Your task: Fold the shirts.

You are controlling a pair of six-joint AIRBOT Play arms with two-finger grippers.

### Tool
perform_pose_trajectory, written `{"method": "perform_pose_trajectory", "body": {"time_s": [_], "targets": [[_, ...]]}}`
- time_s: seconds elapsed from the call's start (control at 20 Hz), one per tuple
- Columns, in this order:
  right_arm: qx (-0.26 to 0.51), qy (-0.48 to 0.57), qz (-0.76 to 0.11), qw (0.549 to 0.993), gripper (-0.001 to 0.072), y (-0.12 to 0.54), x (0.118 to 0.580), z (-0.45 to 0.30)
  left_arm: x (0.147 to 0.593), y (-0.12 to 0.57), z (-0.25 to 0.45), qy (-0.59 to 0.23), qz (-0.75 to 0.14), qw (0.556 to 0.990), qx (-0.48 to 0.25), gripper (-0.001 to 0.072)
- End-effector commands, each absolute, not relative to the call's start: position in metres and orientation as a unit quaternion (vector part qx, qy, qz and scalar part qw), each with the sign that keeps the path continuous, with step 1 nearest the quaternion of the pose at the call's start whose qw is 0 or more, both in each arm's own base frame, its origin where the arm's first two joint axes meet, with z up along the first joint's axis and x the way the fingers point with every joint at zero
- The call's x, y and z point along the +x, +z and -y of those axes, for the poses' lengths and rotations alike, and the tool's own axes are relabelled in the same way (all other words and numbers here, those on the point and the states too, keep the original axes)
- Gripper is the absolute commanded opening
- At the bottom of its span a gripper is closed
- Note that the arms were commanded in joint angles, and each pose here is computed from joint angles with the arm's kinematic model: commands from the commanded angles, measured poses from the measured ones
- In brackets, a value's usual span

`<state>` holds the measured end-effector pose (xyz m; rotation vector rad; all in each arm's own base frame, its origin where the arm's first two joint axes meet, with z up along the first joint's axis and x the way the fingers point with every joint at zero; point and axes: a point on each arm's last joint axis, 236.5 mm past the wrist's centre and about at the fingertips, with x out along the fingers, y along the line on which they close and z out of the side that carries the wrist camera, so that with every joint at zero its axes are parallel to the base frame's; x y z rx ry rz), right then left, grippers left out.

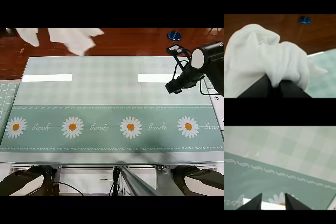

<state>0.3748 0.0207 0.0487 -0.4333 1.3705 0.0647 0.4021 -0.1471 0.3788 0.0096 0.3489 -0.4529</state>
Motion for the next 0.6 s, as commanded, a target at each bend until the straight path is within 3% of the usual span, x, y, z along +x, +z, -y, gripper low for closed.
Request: {"method": "perform_pose_trajectory", "body": {"time_s": [0.0, 0.25, 0.45, 0.55], "targets": [[-0.225, -0.005, -0.655, 0.721, 0.0364, 0.052, 0.359, 0.002, 0.32, 0.378, 0.214, -0.338, -0.208, 0.917, 0.038, 0.0028], [-0.224, -0.005, -0.658, 0.719, 0.0364, 0.052, 0.357, 0.002, 0.283, 0.293, 0.282, -0.417, -0.313, 0.85, 0.073, 0.0028], [-0.221, -0.001, -0.656, 0.722, 0.0363, 0.051, 0.358, 0.0, 0.272, 0.147, 0.306, -0.413, -0.438, 0.793, 0.093, 0.0028], [-0.22, 0.001, -0.653, 0.725, 0.0364, 0.051, 0.36, -0.001, 0.263, 0.08, 0.315, -0.408, -0.48, 0.775, 0.06, 0.0028]]}}
